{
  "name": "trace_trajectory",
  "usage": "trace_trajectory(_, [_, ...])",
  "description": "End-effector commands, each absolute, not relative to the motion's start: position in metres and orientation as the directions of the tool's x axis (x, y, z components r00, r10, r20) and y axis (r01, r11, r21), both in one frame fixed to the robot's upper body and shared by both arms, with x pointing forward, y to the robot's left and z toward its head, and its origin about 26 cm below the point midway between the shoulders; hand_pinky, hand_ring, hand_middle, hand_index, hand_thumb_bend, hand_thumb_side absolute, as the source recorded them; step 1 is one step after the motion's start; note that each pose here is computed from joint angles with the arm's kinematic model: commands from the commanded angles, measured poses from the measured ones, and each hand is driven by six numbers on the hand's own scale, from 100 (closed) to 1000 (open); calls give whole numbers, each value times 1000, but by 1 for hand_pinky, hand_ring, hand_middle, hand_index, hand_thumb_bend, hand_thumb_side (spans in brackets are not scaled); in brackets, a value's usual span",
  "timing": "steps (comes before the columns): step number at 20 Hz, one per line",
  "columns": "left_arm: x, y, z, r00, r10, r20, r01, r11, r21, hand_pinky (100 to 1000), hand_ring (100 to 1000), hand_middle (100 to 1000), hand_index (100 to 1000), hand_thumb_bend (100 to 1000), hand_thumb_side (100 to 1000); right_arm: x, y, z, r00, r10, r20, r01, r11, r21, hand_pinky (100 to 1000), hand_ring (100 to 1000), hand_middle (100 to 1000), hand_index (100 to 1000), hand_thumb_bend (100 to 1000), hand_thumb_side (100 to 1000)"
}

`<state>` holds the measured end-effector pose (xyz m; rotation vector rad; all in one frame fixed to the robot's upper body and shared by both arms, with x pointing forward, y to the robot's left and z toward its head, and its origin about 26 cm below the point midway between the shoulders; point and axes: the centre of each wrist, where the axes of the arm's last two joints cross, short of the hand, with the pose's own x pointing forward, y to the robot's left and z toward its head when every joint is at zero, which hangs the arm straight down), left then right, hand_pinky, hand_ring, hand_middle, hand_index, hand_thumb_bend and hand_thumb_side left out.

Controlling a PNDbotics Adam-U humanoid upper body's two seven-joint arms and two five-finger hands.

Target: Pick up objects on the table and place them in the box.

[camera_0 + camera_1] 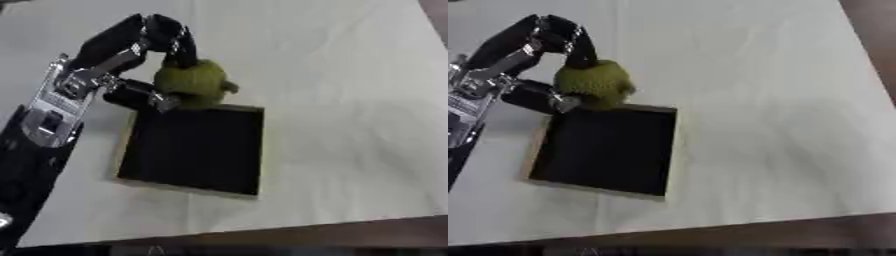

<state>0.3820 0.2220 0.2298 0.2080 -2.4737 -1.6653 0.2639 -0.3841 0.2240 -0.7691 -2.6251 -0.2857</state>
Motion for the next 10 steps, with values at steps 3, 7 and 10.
trace_trajectory(3, [380, 219, 220, -978, -189, 91, 25, 328, 944, 516, 271, 532, 512, 100, 318, 261, -385, 235, -783, 484, 390, 554, 829, 84, 822, 814, 693, 785, 100, 348])
trace_trajectory(7, [382, 225, 192, -953, -237, 191, 123, 277, 953, 521, 287, 551, 530, 100, 303, 262, -384, 235, -784, 477, 398, 549, 831, 85, 822, 815, 693, 784, 100, 353])
trace_trajectory(10, [384, 232, 175, -935, -281, 218, 161, 212, 964, 525, 305, 562, 544, 100, 267, 262, -384, 234, -783, 476, 401, 550, 831, 87, 822, 815, 693, 785, 100, 356])
